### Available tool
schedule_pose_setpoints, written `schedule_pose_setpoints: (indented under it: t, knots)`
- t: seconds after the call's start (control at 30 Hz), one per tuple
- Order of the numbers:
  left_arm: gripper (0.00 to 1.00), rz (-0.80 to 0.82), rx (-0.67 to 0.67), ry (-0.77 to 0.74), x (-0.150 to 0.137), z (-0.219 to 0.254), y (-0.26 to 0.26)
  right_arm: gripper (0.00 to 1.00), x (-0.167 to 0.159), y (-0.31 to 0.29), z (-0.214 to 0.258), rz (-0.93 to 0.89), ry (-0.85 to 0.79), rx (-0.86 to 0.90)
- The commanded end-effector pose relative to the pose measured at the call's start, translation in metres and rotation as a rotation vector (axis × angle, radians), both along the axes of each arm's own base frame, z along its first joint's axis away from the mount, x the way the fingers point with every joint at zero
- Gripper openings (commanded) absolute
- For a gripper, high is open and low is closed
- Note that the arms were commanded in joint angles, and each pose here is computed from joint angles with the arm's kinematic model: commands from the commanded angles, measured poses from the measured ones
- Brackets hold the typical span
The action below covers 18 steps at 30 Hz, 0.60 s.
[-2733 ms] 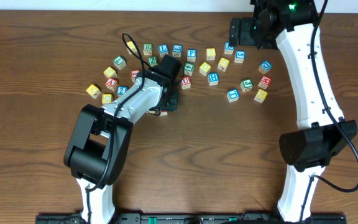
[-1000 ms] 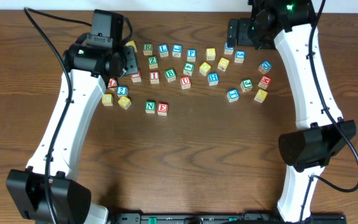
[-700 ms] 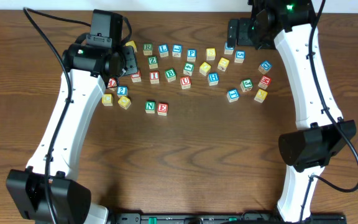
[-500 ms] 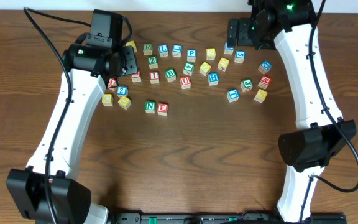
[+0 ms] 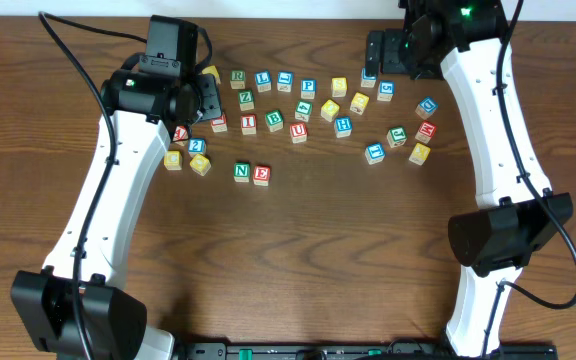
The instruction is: Spell out NEURIPS
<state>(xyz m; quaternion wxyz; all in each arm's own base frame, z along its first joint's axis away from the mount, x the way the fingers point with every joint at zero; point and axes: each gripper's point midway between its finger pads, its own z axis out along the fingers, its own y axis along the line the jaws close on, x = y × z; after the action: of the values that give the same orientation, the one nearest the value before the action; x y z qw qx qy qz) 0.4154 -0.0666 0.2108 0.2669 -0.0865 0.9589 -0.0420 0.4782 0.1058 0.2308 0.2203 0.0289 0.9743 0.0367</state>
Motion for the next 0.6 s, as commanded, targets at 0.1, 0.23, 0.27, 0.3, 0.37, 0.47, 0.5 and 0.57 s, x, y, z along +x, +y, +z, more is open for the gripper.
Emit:
schedule_pose_setpoints:
  t: [0.1,0.23,0.27,0.3,0.37,0.47,0.5,0.57]
  knots:
    - [0.37,-0.001,0.018,-0.004,0.0047,-0.0026,0.0032,0.99,0.0003,0.0003,-0.0037,-0.009,0.007,-0.009]
    - [0.37,0.001,0.016,-0.009,0.0059,-0.0018,0.003,0.99,0.0003,0.0003,-0.0037,-0.009,0.007,-0.009]
    - [0.37,0.0,0.016,-0.01,0.006,-0.0017,0.0029,0.99,0.0003,0.0003,-0.0038,-0.009,0.008,-0.009]
    - [0.37,0.0,0.016,-0.009,0.0058,-0.0019,0.0029,0.99,0.0003,0.0003,-0.0038,-0.009,0.008,-0.009]
    - [0.37,0.0,0.016,-0.008,0.0057,-0.0019,0.0029,0.99,0.0003,0.0003,-0.0038,-0.009,0.008,-0.009]
    - [0.37,0.001,0.016,-0.011,0.0062,-0.0016,0.0029,0.99,0.0003,0.0003,-0.0038,-0.009,0.008,-0.009]
    - [0.37,0.0,0.015,-0.012,0.0066,-0.0014,0.0028,0.99,0.0003,0.0003,-0.0037,-0.009,0.007,-0.009]
    - [0.37,0.001,0.015,-0.017,0.0076,-0.0007,0.0027,0.99,0.0003,0.0003,-0.0037,-0.009,0.007,-0.009]
